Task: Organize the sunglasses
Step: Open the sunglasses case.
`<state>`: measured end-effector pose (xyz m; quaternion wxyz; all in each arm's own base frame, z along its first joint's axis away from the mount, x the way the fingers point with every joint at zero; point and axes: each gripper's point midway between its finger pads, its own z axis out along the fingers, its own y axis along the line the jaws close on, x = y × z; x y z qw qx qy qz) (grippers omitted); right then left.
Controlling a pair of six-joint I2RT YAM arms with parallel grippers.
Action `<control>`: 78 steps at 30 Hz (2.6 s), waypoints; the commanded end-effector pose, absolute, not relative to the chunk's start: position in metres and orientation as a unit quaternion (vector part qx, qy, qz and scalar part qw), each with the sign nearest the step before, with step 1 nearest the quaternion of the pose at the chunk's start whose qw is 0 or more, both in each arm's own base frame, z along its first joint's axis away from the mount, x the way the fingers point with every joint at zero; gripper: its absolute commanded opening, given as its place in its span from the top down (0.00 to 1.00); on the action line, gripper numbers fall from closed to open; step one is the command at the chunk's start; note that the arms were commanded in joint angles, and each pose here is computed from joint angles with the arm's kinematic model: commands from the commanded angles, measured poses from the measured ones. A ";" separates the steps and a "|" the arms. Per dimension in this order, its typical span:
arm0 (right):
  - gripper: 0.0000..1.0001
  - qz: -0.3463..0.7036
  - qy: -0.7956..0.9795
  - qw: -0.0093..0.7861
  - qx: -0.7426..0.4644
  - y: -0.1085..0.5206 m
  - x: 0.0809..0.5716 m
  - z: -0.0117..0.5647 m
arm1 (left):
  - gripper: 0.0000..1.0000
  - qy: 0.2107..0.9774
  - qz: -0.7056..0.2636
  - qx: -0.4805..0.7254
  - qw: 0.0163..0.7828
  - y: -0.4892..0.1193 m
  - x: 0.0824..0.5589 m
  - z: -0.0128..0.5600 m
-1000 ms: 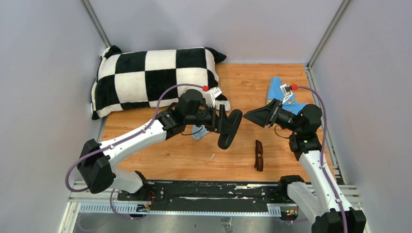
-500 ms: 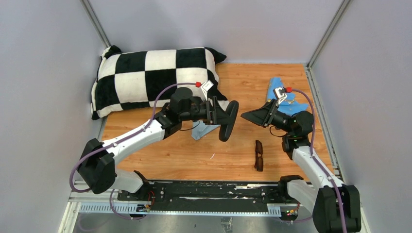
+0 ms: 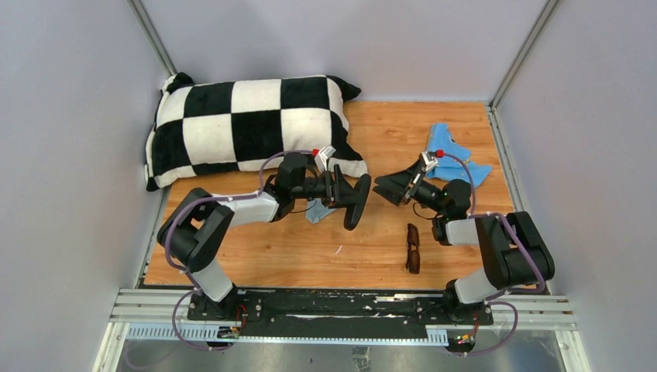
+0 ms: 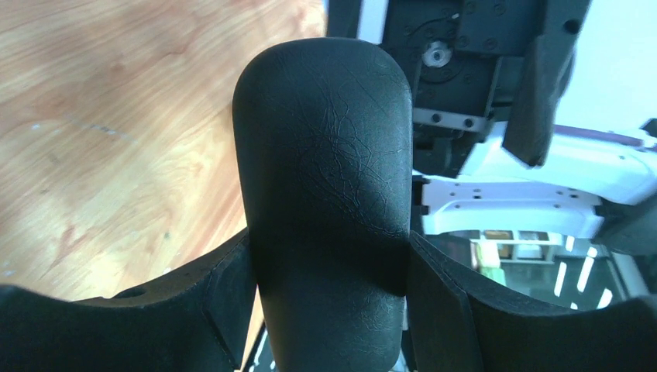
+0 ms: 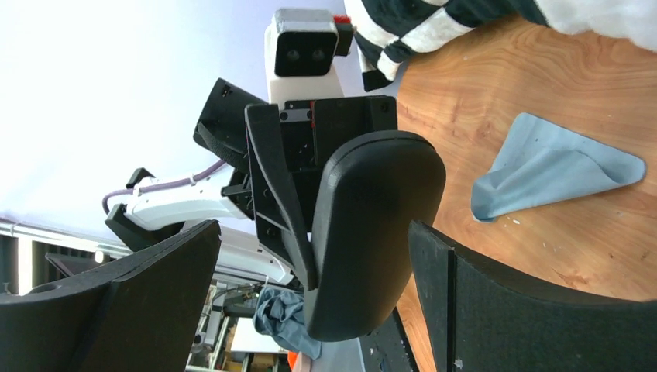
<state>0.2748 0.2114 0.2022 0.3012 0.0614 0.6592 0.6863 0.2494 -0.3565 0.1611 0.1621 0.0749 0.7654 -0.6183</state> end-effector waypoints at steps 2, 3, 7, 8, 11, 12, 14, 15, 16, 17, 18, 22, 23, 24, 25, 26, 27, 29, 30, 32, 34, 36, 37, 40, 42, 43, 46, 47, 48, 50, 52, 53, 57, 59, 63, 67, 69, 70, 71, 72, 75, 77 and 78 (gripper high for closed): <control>0.02 0.696 0.624 0.356 0.006 0.226 0.271 0.219 | 1.00 0.684 -0.705 0.090 0.165 -0.357 0.247 0.200; 0.02 0.695 0.628 0.350 0.011 0.228 0.273 0.214 | 1.00 0.674 -0.716 0.084 0.160 -0.355 0.247 0.202; 0.02 0.695 0.635 0.336 0.021 0.236 0.276 0.204 | 1.00 0.632 -0.758 0.063 0.149 -0.349 0.245 0.210; 0.02 0.696 0.636 0.334 0.019 0.238 0.276 0.204 | 1.00 0.625 -0.765 0.059 0.146 -0.348 0.244 0.211; 0.03 0.697 0.637 0.328 0.018 0.243 0.276 0.202 | 1.00 0.629 -0.763 0.049 0.142 -0.346 0.244 0.202; 0.04 0.698 0.638 0.325 0.019 0.244 0.276 0.201 | 1.00 0.630 -0.762 0.048 0.143 -0.346 0.244 0.201; 0.08 0.697 0.640 0.322 0.021 0.246 0.276 0.198 | 1.00 0.630 -0.761 0.047 0.144 -0.345 0.244 0.200; 0.10 0.697 0.640 0.322 0.022 0.246 0.276 0.198 | 1.00 0.630 -0.761 0.047 0.144 -0.345 0.243 0.201; 0.15 0.697 0.641 0.320 0.023 0.247 0.276 0.197 | 1.00 0.631 -0.761 0.047 0.144 -0.345 0.243 0.200; 0.19 0.698 0.641 0.319 0.023 0.248 0.276 0.196 | 1.00 0.630 -0.761 0.047 0.144 -0.344 0.242 0.201; 0.21 0.698 0.641 0.317 0.022 0.250 0.276 0.196 | 1.00 0.631 -0.761 0.047 0.143 -0.344 0.242 0.200; 0.25 0.704 0.639 0.310 0.017 0.258 0.278 0.199 | 1.00 0.632 -0.760 0.047 0.142 -0.344 0.241 0.199; 0.25 0.705 0.638 0.308 0.016 0.259 0.278 0.200 | 1.00 0.633 -0.760 0.046 0.142 -0.344 0.241 0.198; 0.25 0.706 0.638 0.308 0.015 0.261 0.279 0.200 | 1.00 0.634 -0.759 0.045 0.142 -0.344 0.241 0.197; 0.27 0.707 0.638 0.305 0.016 0.263 0.279 0.200 | 1.00 0.634 -0.759 0.045 0.142 -0.343 0.241 0.197; 0.30 0.708 0.638 0.303 0.017 0.264 0.279 0.200 | 1.00 0.634 -0.759 0.043 0.144 -0.343 0.241 0.197; 0.34 0.708 0.639 0.301 0.019 0.264 0.279 0.198 | 1.00 0.635 -0.758 0.043 0.143 -0.343 0.240 0.195; 0.44 0.706 0.641 0.299 0.024 0.264 0.279 0.196 | 1.00 0.636 -0.757 0.040 0.144 -0.342 0.241 0.195; 0.50 0.706 0.643 0.296 0.027 0.264 0.279 0.193 | 1.00 0.636 -0.757 0.039 0.145 -0.341 0.241 0.194; 0.68 0.706 0.645 0.290 0.034 0.263 0.278 0.191 | 1.00 0.637 -0.756 0.037 0.147 -0.339 0.242 0.194; 0.97 0.708 0.646 0.282 0.041 0.263 0.276 0.190 | 1.00 0.639 -0.754 0.034 0.149 -0.334 0.242 0.193; 1.00 0.708 0.645 0.283 0.045 0.261 0.274 0.191 | 1.00 0.640 -0.752 0.033 0.151 -0.329 0.243 0.192; 1.00 0.708 0.645 0.285 0.045 0.260 0.273 0.192 | 1.00 0.641 -0.752 0.033 0.152 -0.326 0.244 0.193; 1.00 0.708 0.645 0.283 0.046 0.258 0.272 0.192 | 1.00 0.637 -0.753 0.034 0.158 -0.319 0.244 0.199; 1.00 0.710 0.645 0.281 0.035 0.260 0.272 0.193 | 1.00 0.633 -0.756 0.033 0.164 -0.315 0.243 0.206; 1.00 0.710 0.645 0.282 0.027 0.261 0.273 0.194 | 1.00 0.630 -0.758 0.035 0.166 -0.314 0.242 0.211; 1.00 0.711 0.642 0.287 0.004 0.264 0.275 0.198 | 1.00 0.620 -0.764 0.038 0.173 -0.311 0.240 0.225; 1.00 0.712 0.640 0.289 -0.002 0.265 0.275 0.199 | 1.00 0.617 -0.766 0.038 0.175 -0.310 0.239 0.229; 1.00 0.712 0.638 0.292 -0.007 0.266 0.277 0.201 | 1.00 0.615 -0.768 0.039 0.176 -0.310 0.238 0.232; 1.00 0.713 0.635 0.298 -0.017 0.267 0.278 0.206 | 1.00 0.612 -0.770 0.039 0.176 -0.308 0.237 0.237; 1.00 0.713 0.630 0.305 -0.029 0.268 0.279 0.210 | 1.00 0.609 -0.772 0.036 0.176 -0.308 0.236 0.240; 1.00 0.713 0.628 0.308 -0.036 0.268 0.278 0.212 | 1.00 0.609 -0.773 0.034 0.175 -0.307 0.236 0.241; 1.00 0.713 0.622 0.313 -0.078 0.271 0.272 0.219 | 1.00 0.602 -0.778 0.023 0.179 -0.305 0.239 0.249; 1.00 0.712 0.621 0.313 -0.097 0.272 0.268 0.219 | 1.00 0.598 -0.781 0.018 0.182 -0.304 0.241 0.255; 1.00 0.706 0.621 0.310 -0.139 0.273 0.260 0.213 | 1.00 0.590 -0.785 0.001 0.187 -0.300 0.251 0.263; 1.00 0.702 0.623 0.297 -0.175 0.275 0.254 0.203 | 1.00 0.589 -0.786 -0.017 0.187 -0.298 0.260 0.264; 1.00 0.701 0.623 0.292 -0.186 0.276 0.254 0.200 | 1.00 0.589 -0.787 -0.021 0.185 -0.298 0.262 0.263; 1.00 0.701 0.623 0.290 -0.192 0.276 0.254 0.198 | 1.00 0.589 -0.787 -0.023 0.184 -0.299 0.263 0.262; 1.00 0.701 0.623 0.288 -0.197 0.277 0.255 0.197 | 1.00 0.590 -0.786 -0.025 0.183 -0.299 0.264 0.261; 1.00 0.700 0.621 0.287 -0.203 0.278 0.256 0.197 | 1.00 0.590 -0.786 -0.027 0.181 -0.299 0.264 0.260; 1.00 0.699 0.618 0.284 -0.222 0.280 0.259 0.195 | 1.00 0.591 -0.786 -0.032 0.179 -0.298 0.265 0.259; 1.00 0.699 0.617 0.276 -0.234 0.281 0.261 0.193 | 1.00 0.590 -0.786 -0.033 0.179 -0.298 0.266 0.260; 1.00 0.699 0.617 0.271 -0.238 0.282 0.262 0.191 | 1.00 0.589 -0.787 -0.035 0.180 -0.297 0.266 0.262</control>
